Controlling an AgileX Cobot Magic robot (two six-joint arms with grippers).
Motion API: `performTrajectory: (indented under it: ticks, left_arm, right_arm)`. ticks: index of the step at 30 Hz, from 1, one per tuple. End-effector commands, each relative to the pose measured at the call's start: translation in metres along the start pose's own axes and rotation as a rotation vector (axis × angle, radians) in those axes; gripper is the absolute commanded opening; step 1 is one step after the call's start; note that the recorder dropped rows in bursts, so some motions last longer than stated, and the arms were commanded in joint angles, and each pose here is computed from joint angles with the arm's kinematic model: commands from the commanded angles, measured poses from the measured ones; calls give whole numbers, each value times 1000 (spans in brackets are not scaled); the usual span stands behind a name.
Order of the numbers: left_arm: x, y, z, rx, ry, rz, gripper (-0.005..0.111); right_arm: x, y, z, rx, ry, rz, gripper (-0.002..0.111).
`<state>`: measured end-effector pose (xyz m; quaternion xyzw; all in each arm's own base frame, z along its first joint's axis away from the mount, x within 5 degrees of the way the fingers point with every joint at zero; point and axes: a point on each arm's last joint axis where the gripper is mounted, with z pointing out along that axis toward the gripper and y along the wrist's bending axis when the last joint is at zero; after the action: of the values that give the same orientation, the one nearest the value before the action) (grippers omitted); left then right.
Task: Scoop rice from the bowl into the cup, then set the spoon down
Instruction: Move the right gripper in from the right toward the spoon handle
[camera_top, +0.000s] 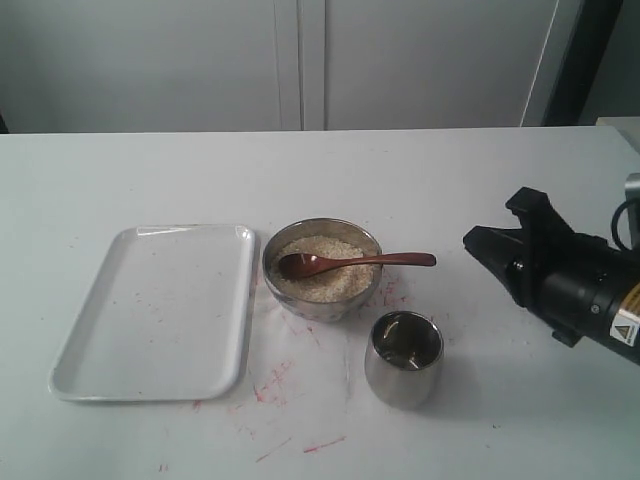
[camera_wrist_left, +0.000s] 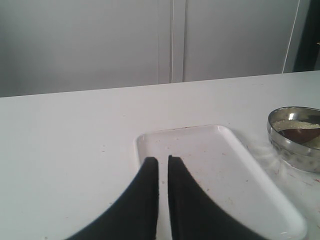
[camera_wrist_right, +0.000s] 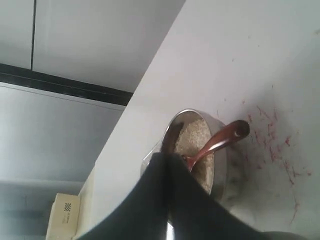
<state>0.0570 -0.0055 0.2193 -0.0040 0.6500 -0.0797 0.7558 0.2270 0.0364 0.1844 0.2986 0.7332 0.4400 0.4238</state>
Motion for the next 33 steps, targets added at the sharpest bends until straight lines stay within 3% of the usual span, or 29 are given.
performTrajectory:
  ticks: [1, 11, 21, 24, 28, 33]
  left_arm:
    - [-2, 0, 0, 3, -13, -6, 14]
    - [-2, 0, 0, 3, -13, -6, 14]
    - [-2, 0, 0, 3, -13, -6, 14]
    - [-2, 0, 0, 3, -13, -6, 14]
    - [-2, 0, 0, 3, -13, -6, 14]
    - [-2, 0, 0, 3, -13, -6, 14]
  right_arm:
    - [6, -10, 6, -72, 21, 56, 0]
    - [17, -37, 23, -114, 62, 120, 0]
    - [21, -59, 30, -20, 45, 162, 1]
    - [19, -58, 32, -28, 42, 148, 9]
    - [15, -52, 40, -69, 58, 136, 52]
    - [8, -45, 48, -103, 51, 178, 56]
